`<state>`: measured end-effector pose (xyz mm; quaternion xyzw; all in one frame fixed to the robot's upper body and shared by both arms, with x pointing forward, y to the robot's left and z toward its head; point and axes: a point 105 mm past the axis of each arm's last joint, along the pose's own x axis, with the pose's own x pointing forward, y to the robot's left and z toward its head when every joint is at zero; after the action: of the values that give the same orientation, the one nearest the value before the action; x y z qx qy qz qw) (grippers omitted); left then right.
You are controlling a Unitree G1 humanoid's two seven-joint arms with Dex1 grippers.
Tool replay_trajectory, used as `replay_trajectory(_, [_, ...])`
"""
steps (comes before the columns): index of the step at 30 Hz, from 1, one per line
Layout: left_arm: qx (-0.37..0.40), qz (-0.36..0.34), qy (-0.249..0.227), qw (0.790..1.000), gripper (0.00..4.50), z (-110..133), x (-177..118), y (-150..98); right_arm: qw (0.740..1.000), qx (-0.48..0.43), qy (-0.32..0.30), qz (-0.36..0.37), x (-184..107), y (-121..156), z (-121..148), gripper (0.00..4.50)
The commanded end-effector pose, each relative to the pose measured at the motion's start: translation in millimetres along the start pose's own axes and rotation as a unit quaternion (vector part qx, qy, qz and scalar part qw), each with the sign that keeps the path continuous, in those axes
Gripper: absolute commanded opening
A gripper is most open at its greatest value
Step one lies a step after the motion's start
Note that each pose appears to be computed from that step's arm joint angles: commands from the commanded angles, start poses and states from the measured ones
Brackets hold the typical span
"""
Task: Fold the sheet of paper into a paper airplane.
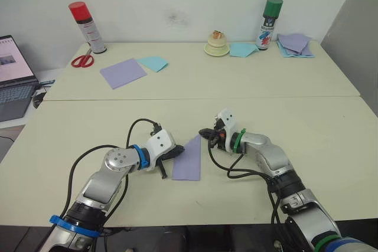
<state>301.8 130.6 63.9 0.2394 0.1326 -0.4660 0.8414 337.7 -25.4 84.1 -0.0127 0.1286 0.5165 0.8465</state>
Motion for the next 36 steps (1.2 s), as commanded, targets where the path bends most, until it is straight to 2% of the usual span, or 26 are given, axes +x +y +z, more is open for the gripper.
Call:
replay_trajectory(1, [-0.031,-0.018,0.04,0.999,0.0,-22,3,-11,0.993,-0.074,0.021,0.092,0,33,-2,0.02])
replay_trajectory(4, [-0.033,-0.019,0.04,0.998,0.0,-22,2,-11,0.991,-0.089,0.064,0.077,0,29,-24,0.02])
replay_trajectory(8, [-0.032,-0.019,0.042,0.998,0.0,-22,0,-10,0.983,-0.104,0.111,0.107,-6,39,-51,0.02])
replay_trajectory(15, [-0.037,-0.015,0.048,0.998,0.0,-27,-4,-12,0.953,-0.027,0.174,0.248,-32,83,-81,0.02])
replay_trajectory(19, [-0.04,-0.012,0.05,0.998,0.0,-28,-7,-13,0.939,0.006,0.19,0.287,-39,96,-88,0.02])
replay_trajectory(22, [-0.041,-0.01,0.054,0.998,0.0,-29,-10,-12,0.915,0.003,0.214,0.341,-49,105,-90,0.02])
replay_trajectory(25, [-0.043,-0.009,0.055,0.998,0.0,-30,-11,-12,0.91,-0.002,0.205,0.361,-58,101,-74,0.02])
replay_trajectory(29, [-0.045,-0.004,0.056,0.997,0.0,-31,-13,-10,0.937,-0.013,0.132,0.323,-56,81,-27,0.02])
replay_trajectory(33, [-0.058,0.007,0.043,0.997,0.0,-28,-12,-5,0.966,-0.038,0.061,0.25,-40,67,7,0.02])
replay_trajectory(36, [-0.056,0.005,0.043,0.997,0.0,-28,-10,-5,0.985,-0.054,0.037,0.161,-18,52,8,0.02])
